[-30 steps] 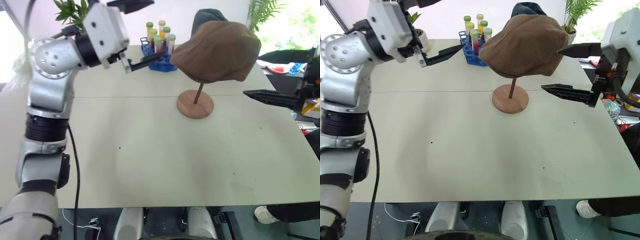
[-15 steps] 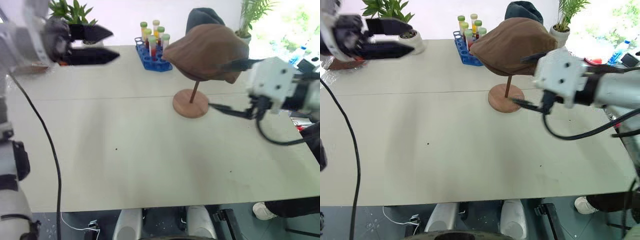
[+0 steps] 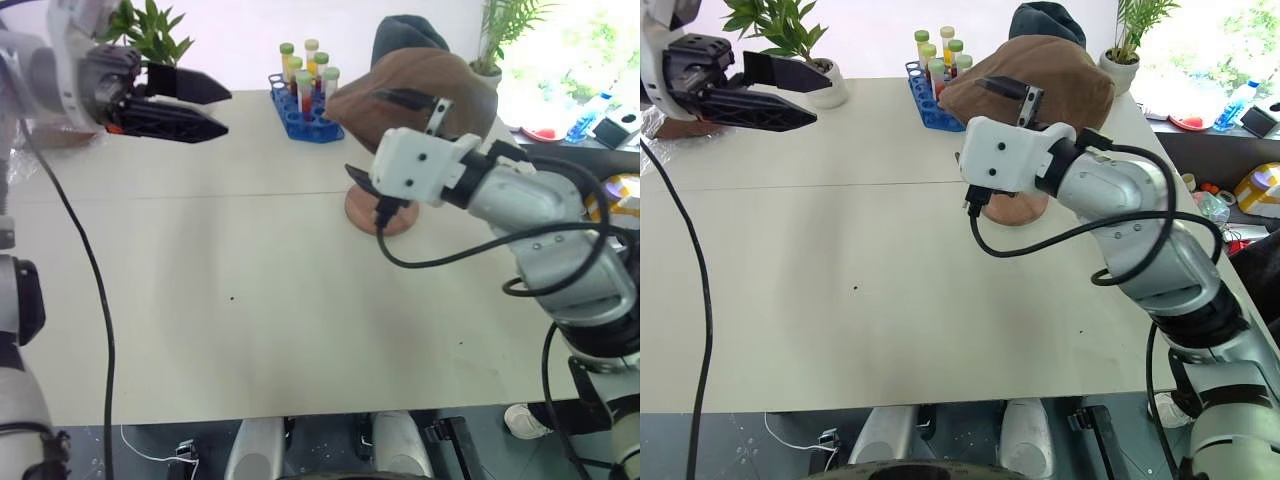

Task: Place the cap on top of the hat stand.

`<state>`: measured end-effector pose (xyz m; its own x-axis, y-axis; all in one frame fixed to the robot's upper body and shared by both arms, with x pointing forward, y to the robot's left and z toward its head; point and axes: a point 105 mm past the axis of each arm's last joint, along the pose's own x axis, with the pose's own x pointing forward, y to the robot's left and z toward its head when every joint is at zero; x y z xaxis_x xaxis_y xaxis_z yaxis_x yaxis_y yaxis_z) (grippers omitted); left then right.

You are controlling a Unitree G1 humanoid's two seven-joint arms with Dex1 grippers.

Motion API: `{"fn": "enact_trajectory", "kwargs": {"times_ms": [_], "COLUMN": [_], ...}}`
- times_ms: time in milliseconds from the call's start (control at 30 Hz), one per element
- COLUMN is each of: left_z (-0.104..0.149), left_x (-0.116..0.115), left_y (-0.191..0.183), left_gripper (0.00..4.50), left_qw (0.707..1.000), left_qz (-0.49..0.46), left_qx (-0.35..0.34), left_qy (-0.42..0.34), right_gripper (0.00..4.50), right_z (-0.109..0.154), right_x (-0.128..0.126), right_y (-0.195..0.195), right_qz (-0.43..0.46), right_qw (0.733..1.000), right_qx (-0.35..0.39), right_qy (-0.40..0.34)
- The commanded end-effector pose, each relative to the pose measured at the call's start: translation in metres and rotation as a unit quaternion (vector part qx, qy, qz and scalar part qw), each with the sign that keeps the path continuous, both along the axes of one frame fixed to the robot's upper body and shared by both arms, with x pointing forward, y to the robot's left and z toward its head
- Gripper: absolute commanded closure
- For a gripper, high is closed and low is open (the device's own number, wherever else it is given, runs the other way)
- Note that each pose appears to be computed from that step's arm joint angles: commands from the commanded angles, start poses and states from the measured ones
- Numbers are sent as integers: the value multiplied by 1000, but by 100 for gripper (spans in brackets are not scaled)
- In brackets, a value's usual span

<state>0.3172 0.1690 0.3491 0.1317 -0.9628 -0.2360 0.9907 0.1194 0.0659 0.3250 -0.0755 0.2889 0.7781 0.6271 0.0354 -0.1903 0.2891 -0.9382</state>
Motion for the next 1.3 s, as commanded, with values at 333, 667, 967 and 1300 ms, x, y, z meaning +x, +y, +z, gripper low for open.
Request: {"fn": "enact_trajectory", "kwargs": {"times_ms": [333, 667, 967, 1300], "left_z": [15, 34, 40, 35], "left_x": [-5, -4, -2, 0], "left_y": [-6, 0, 17, 18], "left_gripper": [4, 0, 0, 0], "left_qw": [999, 995, 992, 991], "left_qz": [-24, -13, 28, 37], "left_qx": [2, -35, -72, -80], "left_qy": [-46, -88, -103, -104], "right_gripper": [0, 393, 393, 393], "right_z": [12, 17, 39, 49], "right_x": [9, 1, -18, -31], "right_y": [2, -6, -26, -62], "right_qz": [-35, -34, -20, 57], "right_qw": [996, 992, 983, 964], "right_qx": [-21, -33, -11, -42], "right_qy": [-84, -117, -185, -257]}}
